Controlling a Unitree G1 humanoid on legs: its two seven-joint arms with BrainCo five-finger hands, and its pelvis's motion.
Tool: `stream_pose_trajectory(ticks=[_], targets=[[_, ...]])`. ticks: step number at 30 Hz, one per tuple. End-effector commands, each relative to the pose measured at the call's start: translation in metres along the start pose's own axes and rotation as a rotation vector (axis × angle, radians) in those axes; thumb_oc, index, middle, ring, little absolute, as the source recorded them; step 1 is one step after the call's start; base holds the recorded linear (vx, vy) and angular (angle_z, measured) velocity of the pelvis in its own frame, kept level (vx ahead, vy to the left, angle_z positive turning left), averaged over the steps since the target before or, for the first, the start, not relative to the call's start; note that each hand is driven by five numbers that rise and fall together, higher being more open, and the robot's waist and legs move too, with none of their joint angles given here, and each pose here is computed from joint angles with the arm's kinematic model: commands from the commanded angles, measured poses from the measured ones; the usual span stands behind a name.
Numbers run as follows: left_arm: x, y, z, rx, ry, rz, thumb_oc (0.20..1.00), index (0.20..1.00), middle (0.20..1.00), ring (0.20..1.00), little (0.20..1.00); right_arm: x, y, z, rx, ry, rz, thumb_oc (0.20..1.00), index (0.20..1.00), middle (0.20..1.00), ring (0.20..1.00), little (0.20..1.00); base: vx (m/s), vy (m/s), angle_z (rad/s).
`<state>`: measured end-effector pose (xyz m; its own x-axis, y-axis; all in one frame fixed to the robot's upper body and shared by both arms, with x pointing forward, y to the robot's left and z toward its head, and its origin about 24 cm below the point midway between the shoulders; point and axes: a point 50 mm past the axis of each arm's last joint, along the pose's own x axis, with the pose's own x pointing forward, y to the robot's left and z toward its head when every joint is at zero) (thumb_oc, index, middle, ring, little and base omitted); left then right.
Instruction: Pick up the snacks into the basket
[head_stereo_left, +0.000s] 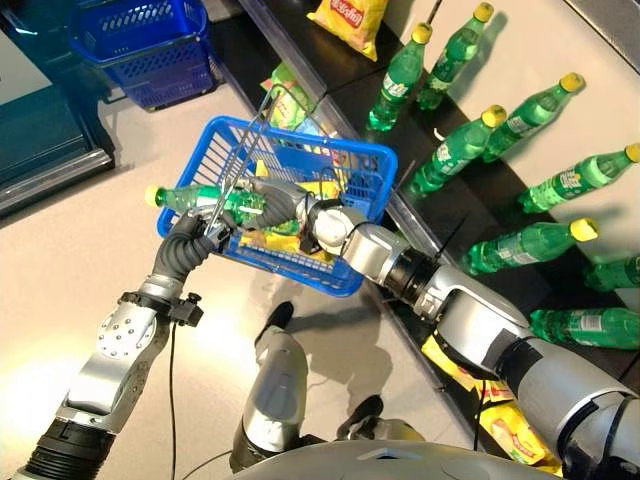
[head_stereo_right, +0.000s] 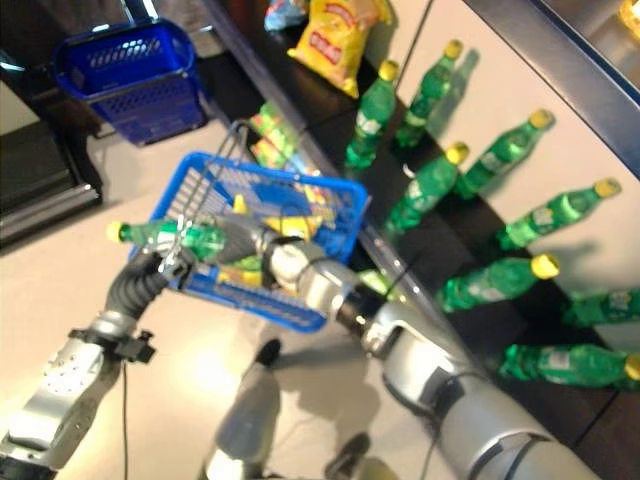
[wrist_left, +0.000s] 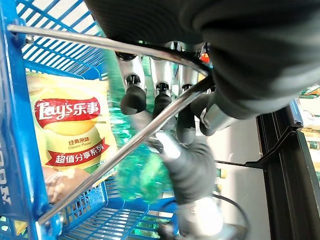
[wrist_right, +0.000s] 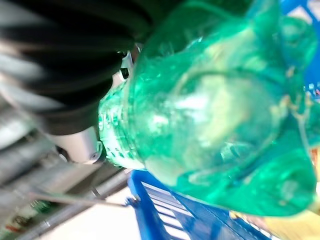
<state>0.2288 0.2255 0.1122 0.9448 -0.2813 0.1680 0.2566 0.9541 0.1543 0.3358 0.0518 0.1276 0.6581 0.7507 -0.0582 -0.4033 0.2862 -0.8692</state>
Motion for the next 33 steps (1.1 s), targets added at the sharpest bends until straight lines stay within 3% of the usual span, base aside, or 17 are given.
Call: stream_pose_trajectory(ticks=[1, 13, 23, 33], targets=[[0.012, -0.029, 0.090, -0.056, -0.489, -0.179, 0.200, 0.200, 0.200, 0.200, 0.200, 0.016, -0.020, 0.059, 0.005, -0.216, -0.102, 0.200, 0.200, 0.200, 0.200, 0.200, 0.00, 0.006, 0.08], [0.015, -0.034, 0.083, -0.103, -0.455, -0.193, 0.200, 0.200, 0.200, 0.200, 0.200, 0.008, 0.052, -0.011, 0.138, 0.139, 0.080, 0.200, 0.200, 0.200, 0.200, 0.200, 0.00, 0.009, 0.04], [0.011, -0.032, 0.077, -0.106, -0.426, -0.136, 0.200, 0.200, 0.200, 0.200, 0.200, -0.006, 0.075, -0.035, 0.335, 0.271, 0.066, 0.200, 0.200, 0.200, 0.200, 0.200, 0.00, 0.000, 0.00], [0.011, -0.031, 0.074, -0.093, -0.412, -0.143, 0.200, 0.200, 0.200, 0.200, 0.200, -0.013, 0.098, -0.039, 0.306, 0.307, 0.188, 0.200, 0.200, 0.200, 0.200, 0.200, 0.00, -0.001, -0.02]])
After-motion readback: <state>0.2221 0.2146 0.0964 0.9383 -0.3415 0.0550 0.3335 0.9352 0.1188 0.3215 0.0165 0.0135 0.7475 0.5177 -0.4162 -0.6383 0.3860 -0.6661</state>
